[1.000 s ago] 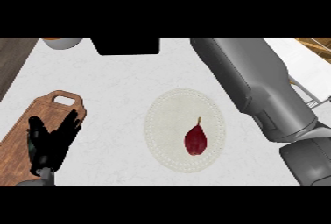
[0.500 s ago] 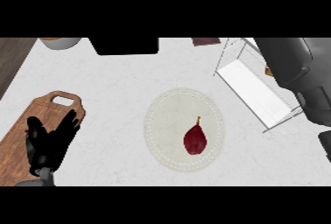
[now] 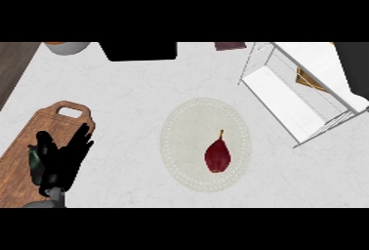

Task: Pick the cupcake from the placemat and place it in the tiered shelf

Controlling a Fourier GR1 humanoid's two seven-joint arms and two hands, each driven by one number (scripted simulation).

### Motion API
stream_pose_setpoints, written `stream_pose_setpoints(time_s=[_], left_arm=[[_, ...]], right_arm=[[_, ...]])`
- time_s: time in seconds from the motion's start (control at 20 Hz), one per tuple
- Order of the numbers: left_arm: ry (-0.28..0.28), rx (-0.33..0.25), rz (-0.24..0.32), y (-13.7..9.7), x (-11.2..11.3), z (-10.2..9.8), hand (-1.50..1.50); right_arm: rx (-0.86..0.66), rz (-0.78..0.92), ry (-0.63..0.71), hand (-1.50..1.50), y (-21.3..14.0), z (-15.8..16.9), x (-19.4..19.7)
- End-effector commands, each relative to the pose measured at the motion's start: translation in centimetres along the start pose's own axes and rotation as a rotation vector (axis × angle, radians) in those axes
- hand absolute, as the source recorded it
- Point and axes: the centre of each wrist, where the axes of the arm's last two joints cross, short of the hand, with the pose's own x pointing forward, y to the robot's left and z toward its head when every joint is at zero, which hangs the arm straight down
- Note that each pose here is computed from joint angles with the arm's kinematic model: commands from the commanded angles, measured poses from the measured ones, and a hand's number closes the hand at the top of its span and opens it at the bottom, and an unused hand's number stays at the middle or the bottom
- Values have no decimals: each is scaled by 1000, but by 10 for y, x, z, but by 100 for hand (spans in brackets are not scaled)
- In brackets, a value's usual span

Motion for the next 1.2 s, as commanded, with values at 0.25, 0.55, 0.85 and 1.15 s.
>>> stream_pose_setpoints(time_s=[0.25, 0.55, 0.85, 1.15], left_arm=[[-12, -18, -16, 16, 18, -9, 0], [-6, -36, -29, 2, 14, 2, 0], [-6, -26, -15, -15, 16, -18, 0], [-23, -46, -22, -6, 14, -5, 0]], right_arm=[[31, 120, 152, 150, -1, -25, -38], [20, 137, 178, 150, 4, -57, -89], [5, 124, 153, 150, 5, -57, -100], [18, 112, 121, 150, 8, -60, -107]])
